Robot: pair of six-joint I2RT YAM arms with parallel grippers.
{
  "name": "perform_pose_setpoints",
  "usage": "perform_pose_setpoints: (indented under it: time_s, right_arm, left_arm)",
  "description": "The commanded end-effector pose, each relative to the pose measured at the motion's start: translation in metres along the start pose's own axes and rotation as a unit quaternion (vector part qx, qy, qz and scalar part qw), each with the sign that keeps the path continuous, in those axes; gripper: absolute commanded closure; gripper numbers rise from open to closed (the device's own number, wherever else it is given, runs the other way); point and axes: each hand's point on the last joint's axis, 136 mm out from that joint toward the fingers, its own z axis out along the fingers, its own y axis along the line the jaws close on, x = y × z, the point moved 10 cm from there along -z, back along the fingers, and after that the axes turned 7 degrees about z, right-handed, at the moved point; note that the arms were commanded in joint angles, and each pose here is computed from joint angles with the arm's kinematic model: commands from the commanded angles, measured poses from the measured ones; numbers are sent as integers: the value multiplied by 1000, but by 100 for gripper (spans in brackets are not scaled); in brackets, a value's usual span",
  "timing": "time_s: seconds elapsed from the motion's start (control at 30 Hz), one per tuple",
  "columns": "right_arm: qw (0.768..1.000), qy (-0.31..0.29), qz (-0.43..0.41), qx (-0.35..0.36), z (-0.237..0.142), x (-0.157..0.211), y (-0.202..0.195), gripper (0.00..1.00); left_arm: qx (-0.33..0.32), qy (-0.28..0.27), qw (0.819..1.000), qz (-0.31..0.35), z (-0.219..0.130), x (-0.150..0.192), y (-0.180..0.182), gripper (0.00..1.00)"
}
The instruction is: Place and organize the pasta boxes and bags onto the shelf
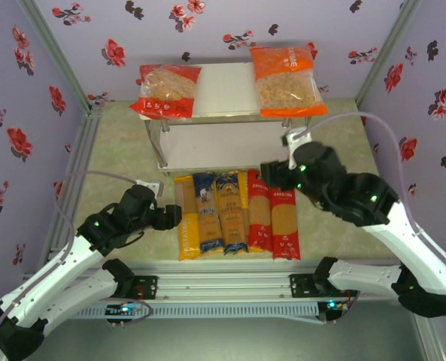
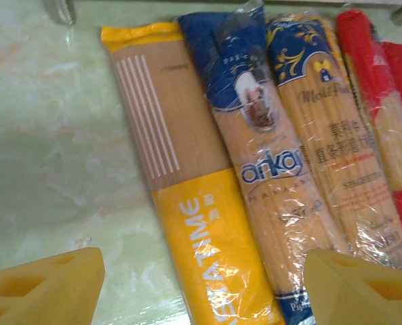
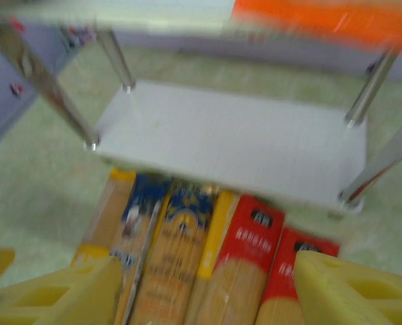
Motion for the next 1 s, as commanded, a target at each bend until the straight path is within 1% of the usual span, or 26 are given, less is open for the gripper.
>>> perform_pose_setpoints:
  time_s: [0.0,0.07,0.17,0.23,0.3,0.37,0.43,0.53,0.73,0.87,0.93,0.97]
  right_arm:
    - [998,42,34,29,20,39,11,32]
    - [997,65,35,36,37,62,22,32]
    - [993,89,53,59,69,94,37,31]
    - [990,94,67,87,90,111,43,29]
    - [988,97,78,94,112,125,50,24]
    - [986,107,80,102,130,134,57,19]
    - [982,117,76,129,143,139,61,14]
    - [977,140,76,145,162,146,64,12]
    - [964,190,113,149,188,167,53,14]
    - [959,213,120,140,193,176,52,14]
    - [957,219,115,148,196,180,52,14]
    - [954,235,116,145,197,183,53,14]
  left_arm:
    - [-29,-27,998,-44,0,4,8,22]
    - [-47,-38,996,-62,-1,9,14,21]
    - [-56,-47,994,-80,-1,15,19,20]
    - [-60,-45,994,-83,-2,18,21,20]
    - [-59,-45,994,-81,-4,18,21,19]
    - [-54,-45,995,-76,-6,17,20,18]
    - [-52,-47,995,-70,-8,16,20,17]
    - [-50,-51,995,-66,-10,16,20,16]
    - [-42,-58,995,-70,-12,20,22,15]
    - [-45,-59,995,-67,-14,23,24,14]
    - [-45,-58,995,-65,-13,24,24,13]
    - [-46,-57,995,-65,-13,24,24,13]
